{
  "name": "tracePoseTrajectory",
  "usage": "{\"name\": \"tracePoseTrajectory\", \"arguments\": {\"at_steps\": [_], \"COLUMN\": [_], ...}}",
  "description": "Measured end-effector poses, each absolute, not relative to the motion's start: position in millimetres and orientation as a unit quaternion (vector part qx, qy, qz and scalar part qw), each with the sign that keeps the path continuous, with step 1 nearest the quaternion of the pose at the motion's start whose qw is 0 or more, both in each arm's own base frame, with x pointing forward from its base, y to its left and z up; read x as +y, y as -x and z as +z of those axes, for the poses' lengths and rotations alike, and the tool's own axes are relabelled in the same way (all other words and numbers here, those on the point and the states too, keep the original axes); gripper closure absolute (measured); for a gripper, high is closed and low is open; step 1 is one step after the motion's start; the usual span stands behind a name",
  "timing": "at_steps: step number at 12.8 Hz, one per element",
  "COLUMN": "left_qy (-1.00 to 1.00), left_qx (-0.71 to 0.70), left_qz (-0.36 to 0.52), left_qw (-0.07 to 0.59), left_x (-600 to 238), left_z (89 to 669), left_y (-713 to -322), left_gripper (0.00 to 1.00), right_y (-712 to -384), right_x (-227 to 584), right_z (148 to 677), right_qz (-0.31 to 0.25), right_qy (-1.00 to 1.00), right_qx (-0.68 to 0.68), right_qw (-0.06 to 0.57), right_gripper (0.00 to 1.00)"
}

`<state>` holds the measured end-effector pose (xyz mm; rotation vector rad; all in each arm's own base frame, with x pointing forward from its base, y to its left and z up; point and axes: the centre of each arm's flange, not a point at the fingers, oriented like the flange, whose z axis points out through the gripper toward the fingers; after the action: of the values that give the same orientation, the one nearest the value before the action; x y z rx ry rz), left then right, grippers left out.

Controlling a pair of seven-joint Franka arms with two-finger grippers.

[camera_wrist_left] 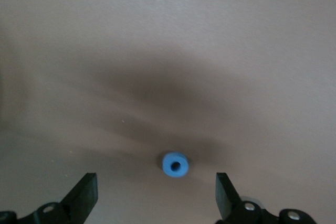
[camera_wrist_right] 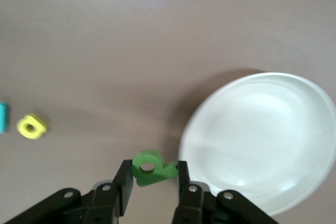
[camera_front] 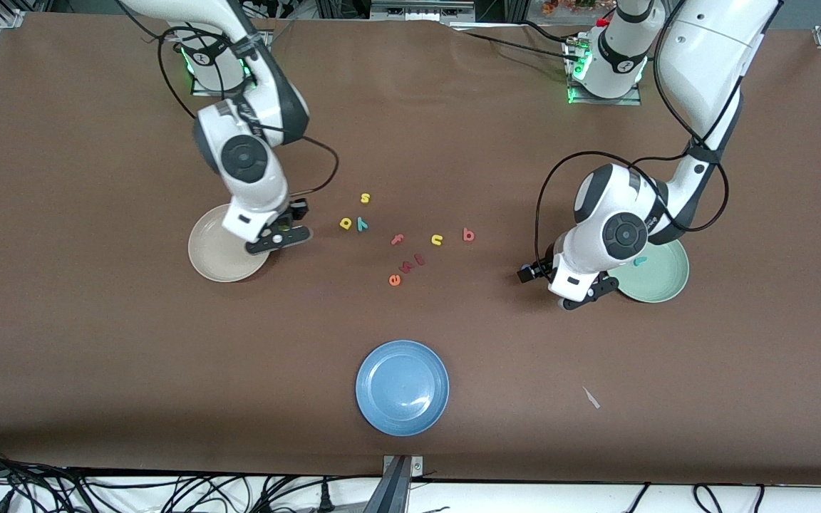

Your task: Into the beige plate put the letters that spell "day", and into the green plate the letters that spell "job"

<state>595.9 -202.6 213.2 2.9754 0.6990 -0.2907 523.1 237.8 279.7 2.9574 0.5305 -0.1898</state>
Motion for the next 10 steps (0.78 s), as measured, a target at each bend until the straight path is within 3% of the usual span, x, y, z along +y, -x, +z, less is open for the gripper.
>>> {"name": "tracePoseTrajectory", "arguments": {"at_steps": [7, 10], "left_qy": [-0.968, -0.968], "left_qx": [0.228, 0.228], "left_qz": [-0.099, -0.099], "left_qw": [0.035, 0.035], "left_x": [-202, -202], "left_z": [203, 201], "left_y": [-595, -595], "left_gripper": [0.0, 0.01], "right_y": [-547, -546], "right_x": [139, 138], "right_z": [299, 297], "right_qz": [-0.095, -0.098], "right_qy": [-0.974, -0.975], "right_qx": [0.192, 0.188], "right_qw": [0.068, 0.064], "right_gripper": [0.61, 0.48]}}
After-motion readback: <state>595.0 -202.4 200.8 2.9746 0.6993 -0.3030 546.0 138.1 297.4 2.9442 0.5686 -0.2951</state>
